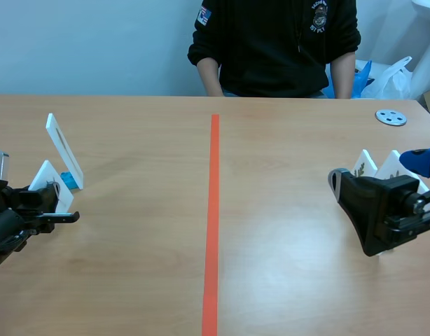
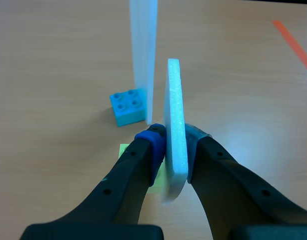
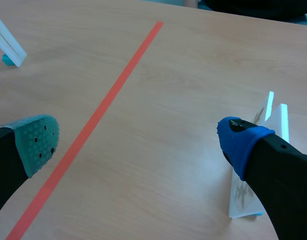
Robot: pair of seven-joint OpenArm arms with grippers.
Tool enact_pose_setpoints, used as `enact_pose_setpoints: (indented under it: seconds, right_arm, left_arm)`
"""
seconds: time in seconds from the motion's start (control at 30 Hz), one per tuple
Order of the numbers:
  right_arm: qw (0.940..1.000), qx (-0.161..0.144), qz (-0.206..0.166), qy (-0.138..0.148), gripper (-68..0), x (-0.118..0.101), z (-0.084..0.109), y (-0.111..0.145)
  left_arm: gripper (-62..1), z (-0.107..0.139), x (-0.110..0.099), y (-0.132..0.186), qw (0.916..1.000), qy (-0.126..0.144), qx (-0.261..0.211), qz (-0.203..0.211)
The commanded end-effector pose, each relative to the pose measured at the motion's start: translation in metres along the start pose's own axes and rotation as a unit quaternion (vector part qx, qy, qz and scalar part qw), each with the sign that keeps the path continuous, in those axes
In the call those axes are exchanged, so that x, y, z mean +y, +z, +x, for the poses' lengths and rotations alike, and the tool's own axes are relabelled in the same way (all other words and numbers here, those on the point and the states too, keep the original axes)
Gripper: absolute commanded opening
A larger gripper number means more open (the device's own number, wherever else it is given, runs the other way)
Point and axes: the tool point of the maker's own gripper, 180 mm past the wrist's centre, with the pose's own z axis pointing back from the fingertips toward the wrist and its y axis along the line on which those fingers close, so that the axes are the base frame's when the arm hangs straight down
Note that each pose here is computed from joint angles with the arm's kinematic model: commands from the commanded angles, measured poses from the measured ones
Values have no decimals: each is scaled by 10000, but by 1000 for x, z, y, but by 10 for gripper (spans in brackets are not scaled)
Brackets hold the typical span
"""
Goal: Sort the leaf by its shape. The table is split by an orange tape line. A compound leaf with several leaflets goes to the left side, a simple leaf with one blade goes to the right side. Return to the home posture when a red brick is placed on the table.
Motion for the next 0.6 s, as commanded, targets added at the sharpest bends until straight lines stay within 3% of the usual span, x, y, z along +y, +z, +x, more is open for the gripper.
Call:
enact_pose_setpoints:
  seconds: [0.0, 0.5, 0.57]
  right_arm:
    - [9998, -177, 5, 46, 4, -2, 10, 0]
    - [9998, -175, 5, 45, 4, -2, 10, 1]
    - [9998, -175, 5, 45, 4, -2, 10, 1]
  left_arm:
    - [-552, 16, 2, -10, 9997, 44, -238, 35]
    - [-551, 4, 10, -25, 9993, 213, -108, 274]
    - [-516, 4, 10, -25, 9993, 211, -108, 275]
